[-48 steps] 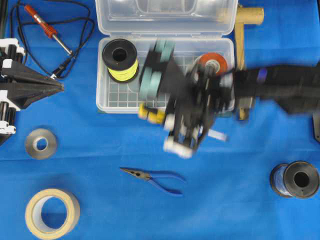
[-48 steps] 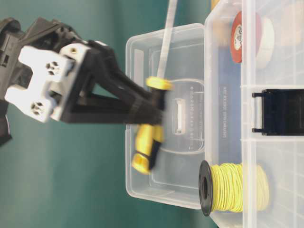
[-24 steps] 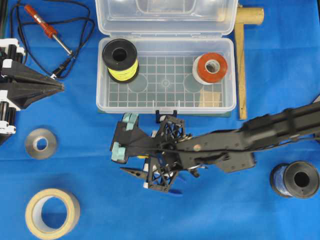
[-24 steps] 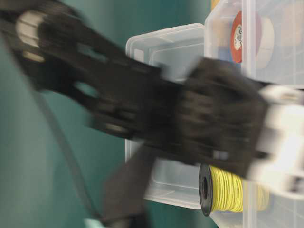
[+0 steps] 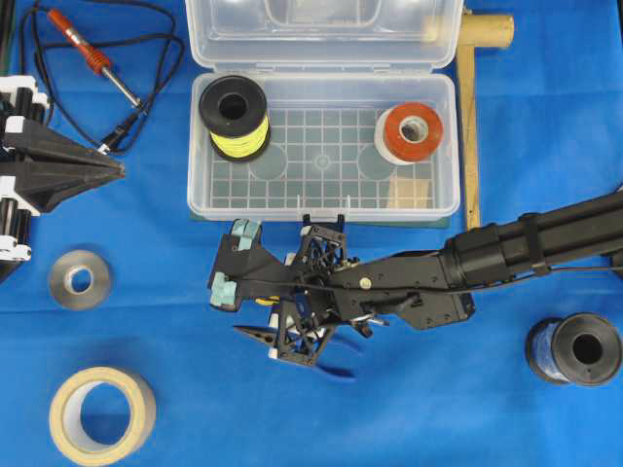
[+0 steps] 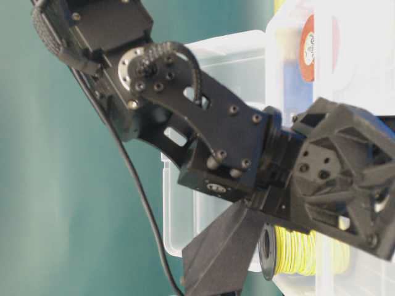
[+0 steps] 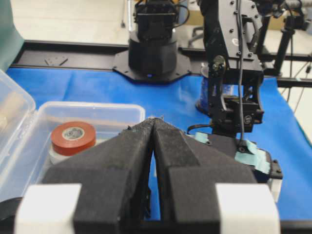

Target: Pick the screwdriver from the toolbox among several items.

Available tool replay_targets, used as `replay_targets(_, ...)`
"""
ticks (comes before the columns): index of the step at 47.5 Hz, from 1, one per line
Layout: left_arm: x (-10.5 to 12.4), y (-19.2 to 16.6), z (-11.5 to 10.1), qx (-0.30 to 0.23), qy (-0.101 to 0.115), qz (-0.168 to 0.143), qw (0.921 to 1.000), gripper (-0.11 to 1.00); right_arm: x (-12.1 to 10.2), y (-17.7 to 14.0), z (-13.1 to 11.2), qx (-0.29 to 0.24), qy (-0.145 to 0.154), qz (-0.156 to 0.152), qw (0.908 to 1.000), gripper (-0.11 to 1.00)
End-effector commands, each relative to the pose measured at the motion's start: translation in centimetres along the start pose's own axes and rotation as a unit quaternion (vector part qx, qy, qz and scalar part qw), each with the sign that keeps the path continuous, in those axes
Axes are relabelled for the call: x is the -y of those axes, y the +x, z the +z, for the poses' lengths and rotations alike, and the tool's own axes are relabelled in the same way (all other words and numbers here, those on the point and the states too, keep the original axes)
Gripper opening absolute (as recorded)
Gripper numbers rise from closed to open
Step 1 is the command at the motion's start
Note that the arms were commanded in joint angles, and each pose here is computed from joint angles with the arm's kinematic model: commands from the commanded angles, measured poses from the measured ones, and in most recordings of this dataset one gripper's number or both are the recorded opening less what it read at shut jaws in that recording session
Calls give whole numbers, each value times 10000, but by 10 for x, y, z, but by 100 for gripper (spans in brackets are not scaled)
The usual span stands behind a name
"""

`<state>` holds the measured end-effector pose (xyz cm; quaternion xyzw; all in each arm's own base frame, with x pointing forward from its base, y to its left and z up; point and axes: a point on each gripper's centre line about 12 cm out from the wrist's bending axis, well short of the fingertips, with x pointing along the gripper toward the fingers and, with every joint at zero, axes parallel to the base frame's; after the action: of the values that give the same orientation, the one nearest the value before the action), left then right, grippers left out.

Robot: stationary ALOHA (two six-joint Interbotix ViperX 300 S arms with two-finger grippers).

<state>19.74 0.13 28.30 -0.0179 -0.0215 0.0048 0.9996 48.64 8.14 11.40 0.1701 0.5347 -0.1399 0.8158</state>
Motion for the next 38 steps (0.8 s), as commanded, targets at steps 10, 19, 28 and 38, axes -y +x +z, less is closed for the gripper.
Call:
replay_targets(10, 0, -1, 7, 123, -8, 6, 9999, 0, 8, -83, 16, 292, -65, -57, 9995, 80)
replay_targets(19, 0, -5, 10, 184, -9, -6, 9998, 0, 31, -166, 6, 894, -162, 69, 9958, 69)
replay_targets(28, 0, -6, 9, 115, -25, 0, 9999, 0, 71, -218, -32, 1469, -374, 110, 9884, 70)
replay_targets(38, 0, -6, 8, 100, -78, 0, 9999, 0, 108, -251, -81, 2223, -503, 697, 9712, 70)
